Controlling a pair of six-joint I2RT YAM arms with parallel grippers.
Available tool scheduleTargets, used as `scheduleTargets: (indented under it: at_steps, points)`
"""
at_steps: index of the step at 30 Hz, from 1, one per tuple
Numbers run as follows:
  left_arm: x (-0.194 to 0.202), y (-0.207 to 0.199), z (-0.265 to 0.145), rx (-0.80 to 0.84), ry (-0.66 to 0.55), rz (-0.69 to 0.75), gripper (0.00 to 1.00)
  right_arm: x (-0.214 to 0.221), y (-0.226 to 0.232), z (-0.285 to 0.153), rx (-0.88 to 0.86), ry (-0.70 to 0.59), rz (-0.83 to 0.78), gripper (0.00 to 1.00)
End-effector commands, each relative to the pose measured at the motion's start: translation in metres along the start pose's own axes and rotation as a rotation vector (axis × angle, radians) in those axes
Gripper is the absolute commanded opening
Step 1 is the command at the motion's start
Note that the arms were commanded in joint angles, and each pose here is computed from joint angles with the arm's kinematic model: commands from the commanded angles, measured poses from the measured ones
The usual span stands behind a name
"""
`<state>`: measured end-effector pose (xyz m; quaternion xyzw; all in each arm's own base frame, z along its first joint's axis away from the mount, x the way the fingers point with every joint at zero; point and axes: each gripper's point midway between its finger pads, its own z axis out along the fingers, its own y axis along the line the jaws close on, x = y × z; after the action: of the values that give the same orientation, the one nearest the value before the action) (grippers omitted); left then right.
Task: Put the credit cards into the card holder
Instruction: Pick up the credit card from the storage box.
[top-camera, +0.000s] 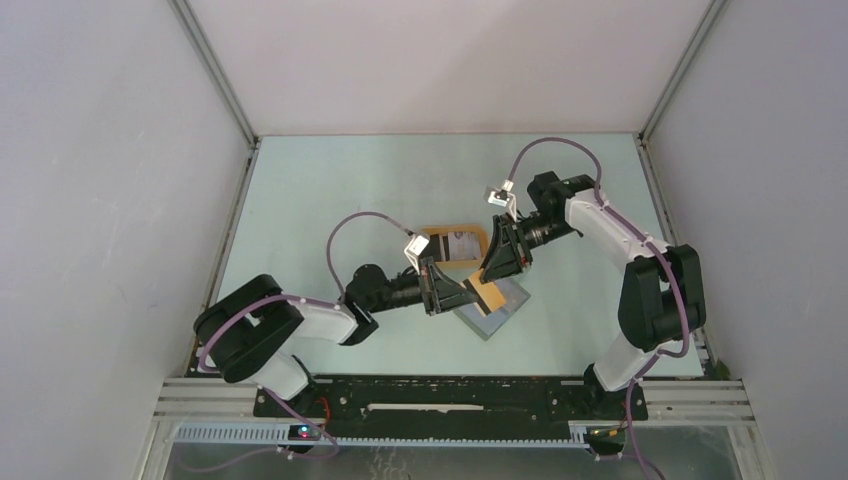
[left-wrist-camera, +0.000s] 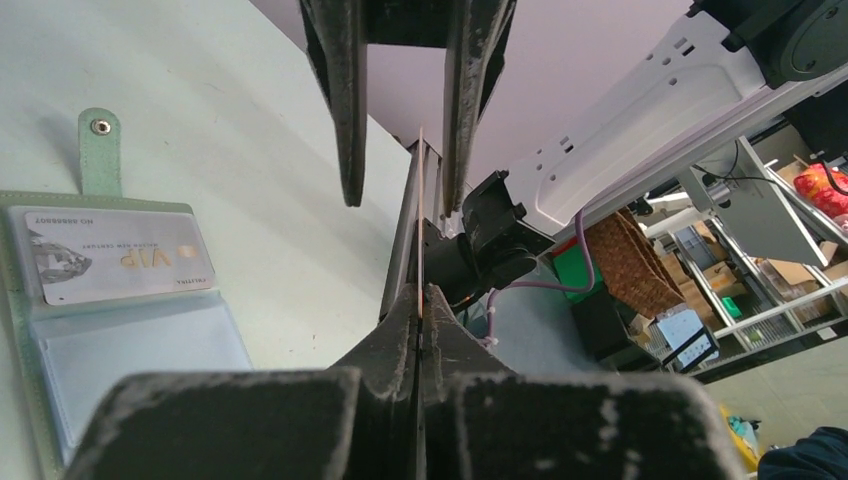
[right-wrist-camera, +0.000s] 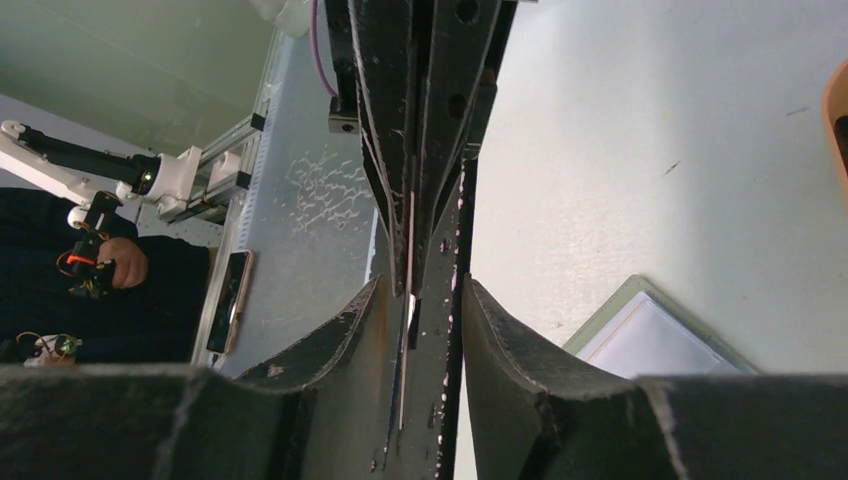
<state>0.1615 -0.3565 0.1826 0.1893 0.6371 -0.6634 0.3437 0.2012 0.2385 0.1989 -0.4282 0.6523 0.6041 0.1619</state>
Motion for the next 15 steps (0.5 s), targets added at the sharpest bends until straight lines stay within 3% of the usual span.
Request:
scheduleTargets:
  at_steps: [1, 4, 10, 13, 15]
  points:
    - [-0.002, -0.005, 0.010, 0.031, 0.023, 0.042, 0.00, -0.013, 0.014, -0.003, -0.017, -0.014, -0.064, 0.40]
    - [-0.002, -0.003, 0.010, 0.018, 0.023, 0.044, 0.00, -0.011, 0.014, -0.002, -0.016, -0.004, -0.065, 0.32]
    - [-0.003, 0.001, 0.008, -0.016, 0.012, 0.050, 0.02, -0.003, 0.011, 0.001, -0.013, 0.035, -0.057, 0.00]
    - [-0.003, 0.010, 0.002, -0.072, -0.009, 0.046, 0.27, 0.001, -0.001, -0.003, 0.012, 0.043, -0.021, 0.00]
    - [-0.003, 0.019, -0.005, -0.135, -0.024, 0.059, 0.37, 0.001, -0.015, -0.012, 0.052, 0.025, 0.017, 0.00]
